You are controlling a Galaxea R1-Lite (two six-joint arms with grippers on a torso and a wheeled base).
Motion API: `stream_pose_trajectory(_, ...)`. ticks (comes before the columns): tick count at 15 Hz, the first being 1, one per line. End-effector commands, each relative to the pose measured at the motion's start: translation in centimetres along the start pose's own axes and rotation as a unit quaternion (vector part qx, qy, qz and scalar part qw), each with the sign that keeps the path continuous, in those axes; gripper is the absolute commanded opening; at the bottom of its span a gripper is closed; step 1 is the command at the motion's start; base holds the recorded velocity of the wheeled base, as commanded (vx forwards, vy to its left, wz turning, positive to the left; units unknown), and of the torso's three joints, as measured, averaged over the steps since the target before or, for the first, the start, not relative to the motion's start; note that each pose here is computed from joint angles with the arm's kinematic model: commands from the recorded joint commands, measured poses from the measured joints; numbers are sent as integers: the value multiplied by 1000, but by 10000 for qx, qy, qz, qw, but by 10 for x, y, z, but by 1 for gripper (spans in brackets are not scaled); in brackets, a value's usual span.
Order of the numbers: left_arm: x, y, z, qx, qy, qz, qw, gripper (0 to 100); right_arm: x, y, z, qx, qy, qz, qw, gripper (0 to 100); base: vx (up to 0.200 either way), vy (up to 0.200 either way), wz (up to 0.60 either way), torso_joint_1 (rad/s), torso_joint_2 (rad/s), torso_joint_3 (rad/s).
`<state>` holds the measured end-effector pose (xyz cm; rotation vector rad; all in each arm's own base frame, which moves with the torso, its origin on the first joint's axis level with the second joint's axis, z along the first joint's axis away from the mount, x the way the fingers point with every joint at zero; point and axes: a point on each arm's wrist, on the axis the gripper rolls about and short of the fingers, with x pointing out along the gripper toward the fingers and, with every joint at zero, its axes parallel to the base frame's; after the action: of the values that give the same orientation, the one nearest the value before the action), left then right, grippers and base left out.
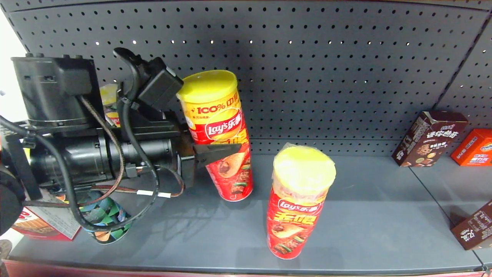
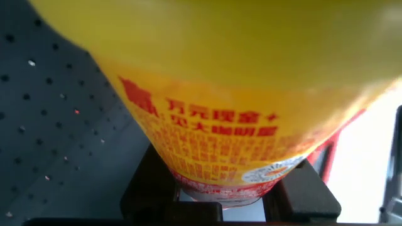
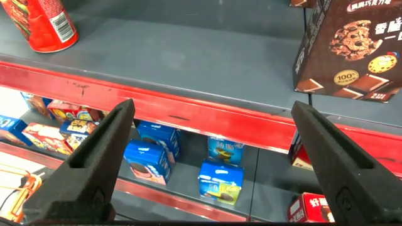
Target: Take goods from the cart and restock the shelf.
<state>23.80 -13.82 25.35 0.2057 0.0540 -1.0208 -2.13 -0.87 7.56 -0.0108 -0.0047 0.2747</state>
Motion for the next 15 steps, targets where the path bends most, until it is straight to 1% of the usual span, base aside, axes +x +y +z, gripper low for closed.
stream_pose_trajectory(1,20,11,-5,23,87,5,10000,0,0,0,0,-4,8,0,10000,100,0,0,0,0,0,0)
stream_pose_trajectory(2,36,23,-3,246,70,23,9997,0,0,0,0,-4,8,7,10000,100,0,0,0,0,0,0)
stream_pose_trajectory(3,43,28,-2,372,49,20,9993,0,0,0,0,-4,8,0,10000,100,0,0,0,0,0,0)
stream_pose_trajectory(4,50,33,0,468,11,7,9989,0,0,0,0,-4,8,0,10000,100,0,0,0,0,0,0)
stream_pose_trajectory(5,53,35,0,502,-11,5,9987,0,0,0,0,-4,8,7,10000,100,0,0,0,0,0,0)
stream_pose_trajectory(7,67,42,-2,517,-11,-43,9987,0,0,0,0,3,8,0,10000,100,0,0,0,0,0,0)
stream_pose_trajectory(8,72,44,-5,470,58,-135,9988,0,0,0,0,-4,8,0,10000,100,0,0,0,0,0,0)
stream_pose_trajectory(10,79,48,-6,417,178,-170,9988,0,0,0,0,-4,8,0,10000,100,0,0,0,0,0,0)
stream_pose_trajectory(11,81,49,-6,413,182,-179,9988,0,0,0,0,-4,8,7,10000,100,0,0,0,0,0,0)
stream_pose_trajectory(12,86,52,-8,444,179,-187,9987,0,0,0,0,-4,8,0,10000,100,0,0,0,0,0,0)
stream_pose_trajectory(15,94,54,-13,418,232,-219,9986,0,0,0,0,-4,8,0,10000,100,0,0,0,0,0,0)
